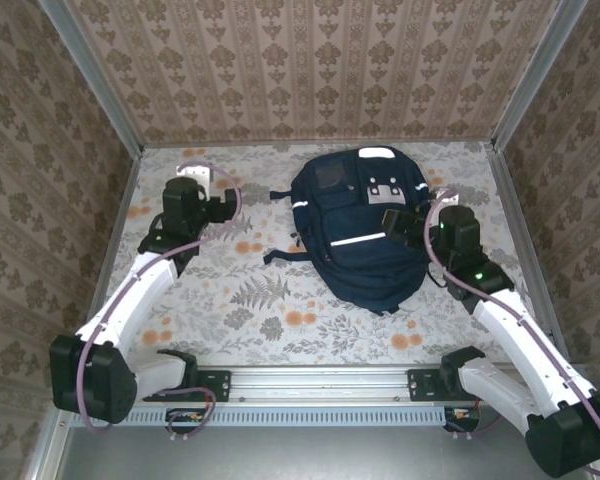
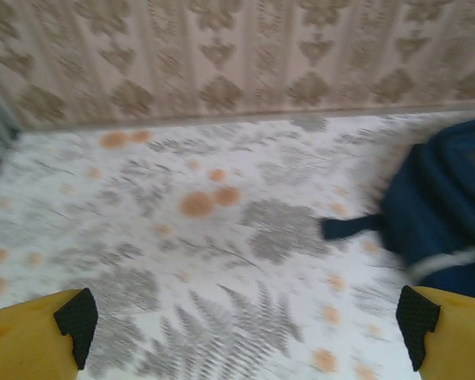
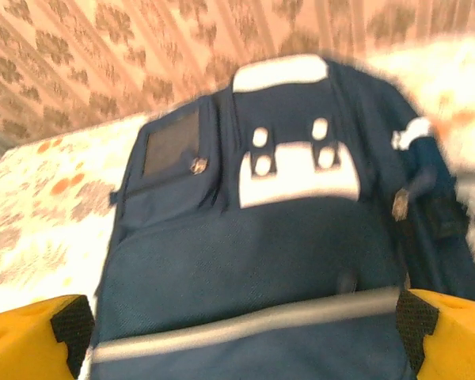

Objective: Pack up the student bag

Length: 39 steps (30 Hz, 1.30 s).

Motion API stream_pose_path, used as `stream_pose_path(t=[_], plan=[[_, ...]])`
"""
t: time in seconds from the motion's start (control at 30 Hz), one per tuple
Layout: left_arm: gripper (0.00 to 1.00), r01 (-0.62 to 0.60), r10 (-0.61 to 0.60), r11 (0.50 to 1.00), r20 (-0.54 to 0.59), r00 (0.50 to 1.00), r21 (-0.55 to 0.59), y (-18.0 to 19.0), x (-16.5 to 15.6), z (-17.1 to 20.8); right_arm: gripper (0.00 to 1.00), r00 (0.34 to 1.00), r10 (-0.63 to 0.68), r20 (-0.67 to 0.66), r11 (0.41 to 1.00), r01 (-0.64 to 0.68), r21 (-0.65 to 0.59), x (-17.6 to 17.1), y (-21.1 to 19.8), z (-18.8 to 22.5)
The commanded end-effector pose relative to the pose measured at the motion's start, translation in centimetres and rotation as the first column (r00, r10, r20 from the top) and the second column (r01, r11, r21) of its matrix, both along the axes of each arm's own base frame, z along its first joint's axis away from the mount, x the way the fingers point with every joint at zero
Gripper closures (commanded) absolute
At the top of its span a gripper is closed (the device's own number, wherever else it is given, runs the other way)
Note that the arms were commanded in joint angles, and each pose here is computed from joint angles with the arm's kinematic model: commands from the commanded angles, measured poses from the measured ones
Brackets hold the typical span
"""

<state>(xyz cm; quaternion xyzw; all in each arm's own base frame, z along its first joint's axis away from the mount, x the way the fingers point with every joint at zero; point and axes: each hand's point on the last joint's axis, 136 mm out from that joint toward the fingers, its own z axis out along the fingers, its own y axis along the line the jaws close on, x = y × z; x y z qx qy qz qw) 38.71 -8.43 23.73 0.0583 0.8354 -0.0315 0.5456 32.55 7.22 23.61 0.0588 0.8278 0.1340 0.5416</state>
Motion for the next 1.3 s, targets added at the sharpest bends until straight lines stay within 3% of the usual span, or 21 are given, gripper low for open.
stream_pose_path(t=[0.0, 0.13, 0.2, 0.33, 0.43, 0.47, 0.53, 0.6, 0.7, 1.27], plan=[[0.00, -0.009, 0.009, 0.988, 0.003, 1.000, 0.153, 3.8, 1.2, -5.1, 0.00, 0.949, -0.105, 0.299, 0.963, 0.172, -0.207, 2.0, -3.6, 1.9], [0.00, -0.160, 0.156, 0.985, -0.065, 0.986, -0.060, 9.0, 0.5, -9.9, 0.00, 0.934, -0.269, 0.236, 0.912, 0.326, -0.250, 2.6, -8.8, -3.2], [0.00, -0.208, 0.203, 0.976, -0.089, 0.975, -0.055, 10.3, 0.3, -12.2, 0.00, 0.928, -0.311, 0.204, 0.903, 0.356, -0.241, 2.5, -10.4, -5.6], [0.00, -0.176, 0.176, 0.984, 0.079, 0.981, -0.011, 10.3, -0.1, -12.2, 0.00, 0.916, -0.308, 0.257, 0.920, 0.355, -0.165, 2.9, -11.5, -7.9], [0.00, -0.183, 0.179, 0.983, 0.141, 0.974, 0.014, 9.9, -0.4, -13.7, 0.00, 0.910, -0.357, 0.212, 0.918, 0.384, -0.102, 2.7, -13.1, -11.3], [0.00, -0.184, 0.176, 0.983, 0.176, 0.969, 0.028, 9.9, 0.1, -13.3, 0.00, 0.907, -0.342, 0.245, 0.924, 0.372, -0.088, 2.6, -12.9, -11.9], [0.00, -0.126, 0.123, 0.991, 0.050, 0.991, 0.053, 8.9, 1.2, -14.4, 0.00, 0.939, -0.220, 0.265, 0.961, 0.255, -0.107, 4.0, -11.0, -12.3], [0.00, -0.115, 0.113, 0.991, 0.041, 0.993, 0.069, 8.4, 1.2, -14.5, 0.00, 0.978, -0.116, 0.175, 0.978, 0.143, -0.151, 5.6, -9.4, -12.8], [0.00, -0.116, 0.113, 0.990, 0.046, 0.993, 0.074, 8.4, 1.2, -14.5, 0.00, 0.990, -0.121, 0.065, 0.948, 0.135, -0.289, 7.5, -7.9, -13.9], [0.00, -0.090, 0.087, 0.993, 0.048, 0.995, 0.073, 8.0, 1.2, -14.4, 0.00, 0.991, -0.114, 0.071, 0.950, 0.130, -0.284, 7.4, -7.7, -13.8]])
